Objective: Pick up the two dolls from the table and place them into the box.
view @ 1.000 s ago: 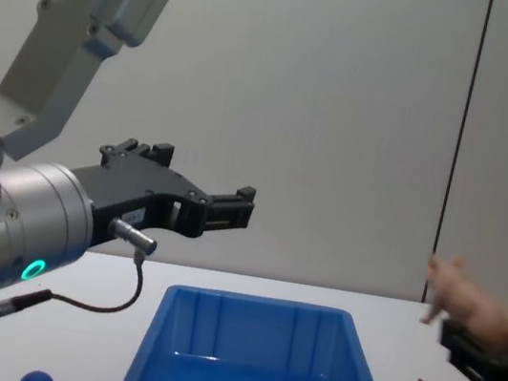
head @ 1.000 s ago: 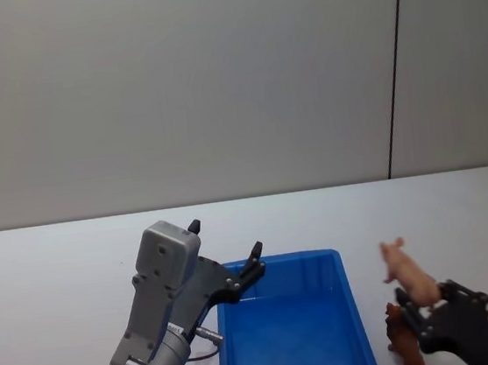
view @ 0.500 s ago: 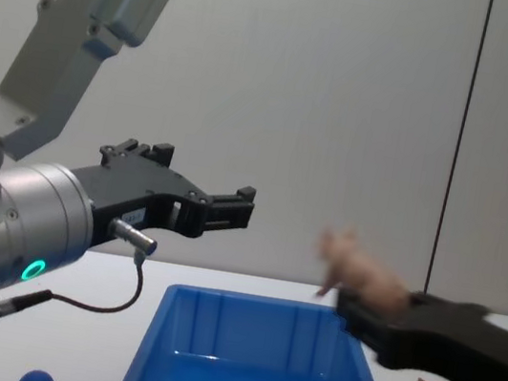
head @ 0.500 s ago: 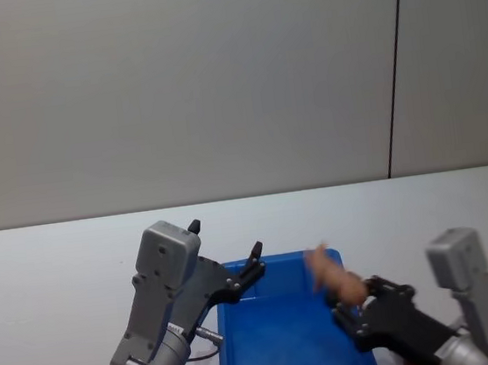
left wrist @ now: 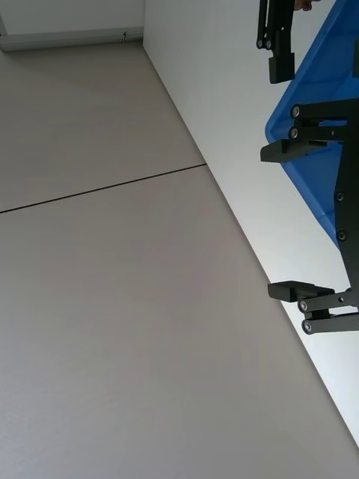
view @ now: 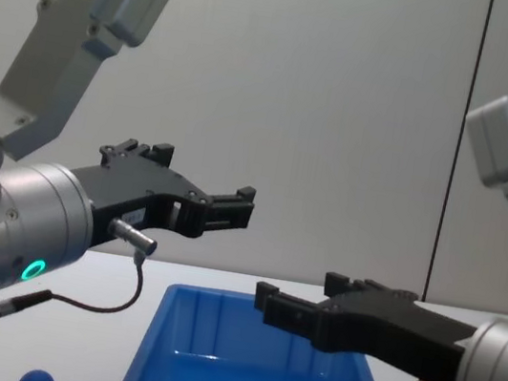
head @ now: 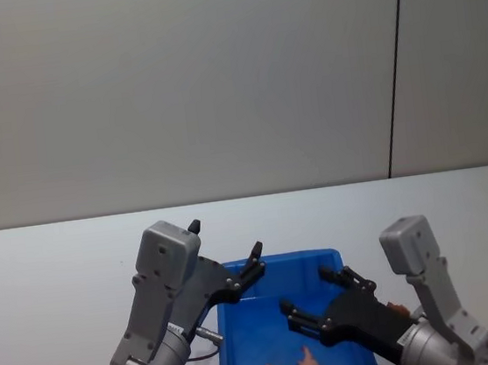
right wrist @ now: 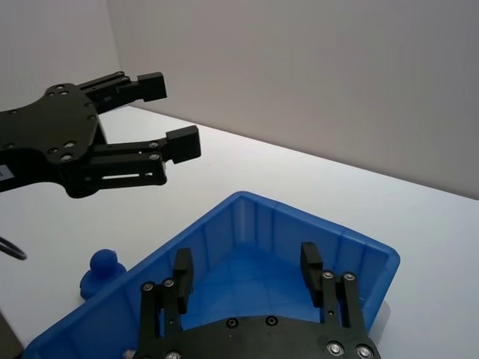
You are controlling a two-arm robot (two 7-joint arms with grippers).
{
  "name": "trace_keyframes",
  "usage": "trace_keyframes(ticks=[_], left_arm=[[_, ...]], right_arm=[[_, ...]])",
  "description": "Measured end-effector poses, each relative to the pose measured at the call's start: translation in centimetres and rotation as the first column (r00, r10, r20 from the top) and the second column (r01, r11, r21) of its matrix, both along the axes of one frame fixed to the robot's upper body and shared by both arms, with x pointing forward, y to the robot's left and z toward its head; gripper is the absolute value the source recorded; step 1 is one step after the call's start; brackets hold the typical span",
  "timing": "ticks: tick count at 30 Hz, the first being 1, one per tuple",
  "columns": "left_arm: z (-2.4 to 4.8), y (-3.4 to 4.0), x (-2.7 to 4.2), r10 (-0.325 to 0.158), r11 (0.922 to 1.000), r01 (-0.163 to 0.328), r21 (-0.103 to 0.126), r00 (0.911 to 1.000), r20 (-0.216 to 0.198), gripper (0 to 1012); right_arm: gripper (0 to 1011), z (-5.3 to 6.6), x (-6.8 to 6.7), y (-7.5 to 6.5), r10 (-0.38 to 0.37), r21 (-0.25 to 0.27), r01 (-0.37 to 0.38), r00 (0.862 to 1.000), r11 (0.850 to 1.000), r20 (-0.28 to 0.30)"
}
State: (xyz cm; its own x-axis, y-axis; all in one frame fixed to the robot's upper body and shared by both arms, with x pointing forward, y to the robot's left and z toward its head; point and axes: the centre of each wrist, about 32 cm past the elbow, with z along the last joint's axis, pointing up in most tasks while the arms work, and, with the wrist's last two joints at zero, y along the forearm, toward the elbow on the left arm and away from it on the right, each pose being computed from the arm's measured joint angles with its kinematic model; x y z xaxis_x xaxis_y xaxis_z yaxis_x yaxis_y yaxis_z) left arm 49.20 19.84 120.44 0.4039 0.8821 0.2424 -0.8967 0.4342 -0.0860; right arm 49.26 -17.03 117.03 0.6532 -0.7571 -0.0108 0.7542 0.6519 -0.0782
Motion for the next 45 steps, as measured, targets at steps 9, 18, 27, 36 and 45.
trace_keyframes(ticks=[9, 18, 27, 36, 45], left_arm=[[0.00, 0.00, 0.00, 0.000, 1.0000, 0.000, 0.000, 1.0000, 0.000, 1001], [0.00, 0.00, 0.00, 0.000, 1.0000, 0.000, 0.000, 1.0000, 0.000, 1001], [0.00, 0.00, 0.00, 0.000, 1.0000, 0.000, 0.000, 1.0000, 0.000, 1001], [0.00, 0.00, 0.00, 0.000, 1.0000, 0.000, 0.000, 1.0000, 0.000, 1001], [0.00, 0.00, 0.00, 0.000, 1.0000, 0.000, 0.000, 1.0000, 0.000, 1001]], right_arm=[[1001, 0.2, 0.1, -0.1, -0.061, -0.022, 0.061, 0.998, 0.998, -0.012], [1001, 0.5, -0.8, -1.0, -0.168, -0.057, 0.167, 0.986, 0.984, -0.009], [1001, 0.5, -2.5, -2.2, -0.269, -0.095, 0.266, 0.963, 0.959, -0.022], [1001, 0.1, -3.8, -2.8, -0.333, -0.125, 0.324, 0.941, 0.938, -0.054], [1001, -0.7, -5.1, -3.1, -0.373, -0.156, 0.356, 0.922, 0.921, -0.099]])
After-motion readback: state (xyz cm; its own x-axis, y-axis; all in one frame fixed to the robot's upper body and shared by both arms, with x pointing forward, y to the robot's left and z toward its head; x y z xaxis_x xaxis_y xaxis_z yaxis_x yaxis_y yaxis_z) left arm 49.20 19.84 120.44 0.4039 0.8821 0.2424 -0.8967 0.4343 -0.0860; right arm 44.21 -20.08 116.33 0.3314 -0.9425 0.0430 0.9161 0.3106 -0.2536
